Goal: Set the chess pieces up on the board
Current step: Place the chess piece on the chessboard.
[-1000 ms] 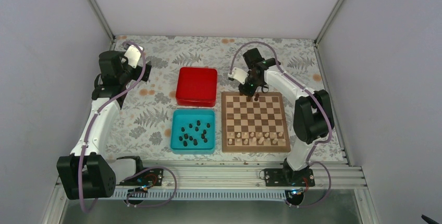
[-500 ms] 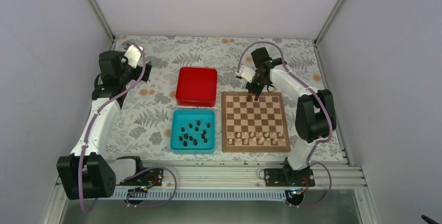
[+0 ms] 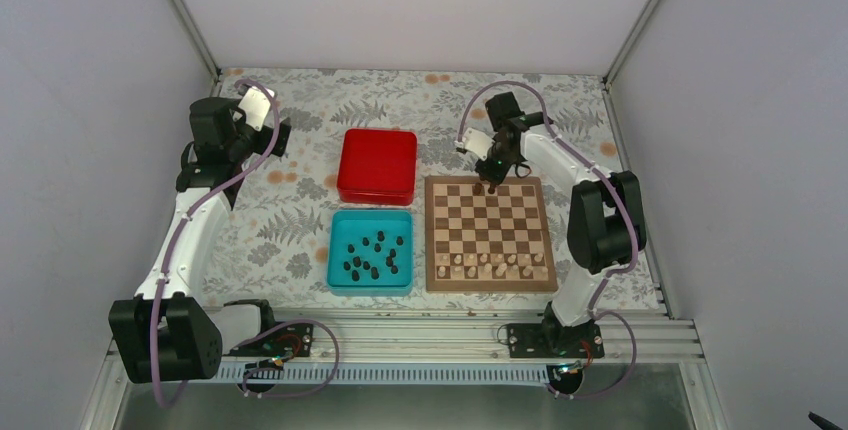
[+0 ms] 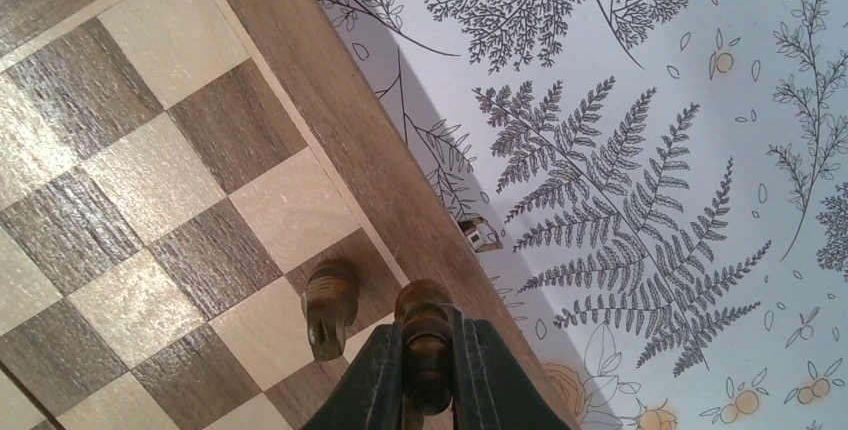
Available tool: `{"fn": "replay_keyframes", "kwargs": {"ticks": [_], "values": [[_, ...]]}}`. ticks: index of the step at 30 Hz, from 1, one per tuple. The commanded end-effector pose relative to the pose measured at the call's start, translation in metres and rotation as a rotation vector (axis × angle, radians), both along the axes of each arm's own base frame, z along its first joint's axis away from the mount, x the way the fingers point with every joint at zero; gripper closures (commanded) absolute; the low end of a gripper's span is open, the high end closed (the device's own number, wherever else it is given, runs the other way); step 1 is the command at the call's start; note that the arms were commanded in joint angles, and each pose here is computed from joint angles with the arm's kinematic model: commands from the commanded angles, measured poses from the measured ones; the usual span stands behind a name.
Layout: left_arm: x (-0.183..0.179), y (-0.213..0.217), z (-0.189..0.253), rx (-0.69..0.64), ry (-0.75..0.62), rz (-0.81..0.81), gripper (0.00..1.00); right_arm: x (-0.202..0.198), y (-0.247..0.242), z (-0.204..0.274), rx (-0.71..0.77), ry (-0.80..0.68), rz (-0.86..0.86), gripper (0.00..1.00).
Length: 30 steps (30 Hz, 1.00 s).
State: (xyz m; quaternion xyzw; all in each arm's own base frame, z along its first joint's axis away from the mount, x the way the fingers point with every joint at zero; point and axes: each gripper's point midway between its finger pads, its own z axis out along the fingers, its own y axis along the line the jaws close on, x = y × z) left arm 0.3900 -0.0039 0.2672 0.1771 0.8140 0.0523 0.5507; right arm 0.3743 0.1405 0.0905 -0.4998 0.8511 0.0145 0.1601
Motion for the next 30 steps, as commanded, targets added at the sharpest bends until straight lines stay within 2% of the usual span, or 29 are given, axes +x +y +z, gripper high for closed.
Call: {"fn": "replay_keyframes", "kwargs": {"ticks": [1, 15, 30], "values": [[-0.001, -0.002, 0.010, -0.005, -0.032, -0.012, 0.00, -0.009, 0.000, -0.007, 0.014, 0.042, 0.025, 0.96], [-0.002, -0.003, 0.008, -0.006, -0.026, -0.021, 0.00, -0.032, 0.012, -0.015, 0.033, 0.135, 0.081, 0.96], [-0.002, -0.003, 0.008, -0.004, -0.026, -0.021, 0.00, -0.036, 0.033, -0.028, 0.041, 0.146, 0.112, 0.96]]}}
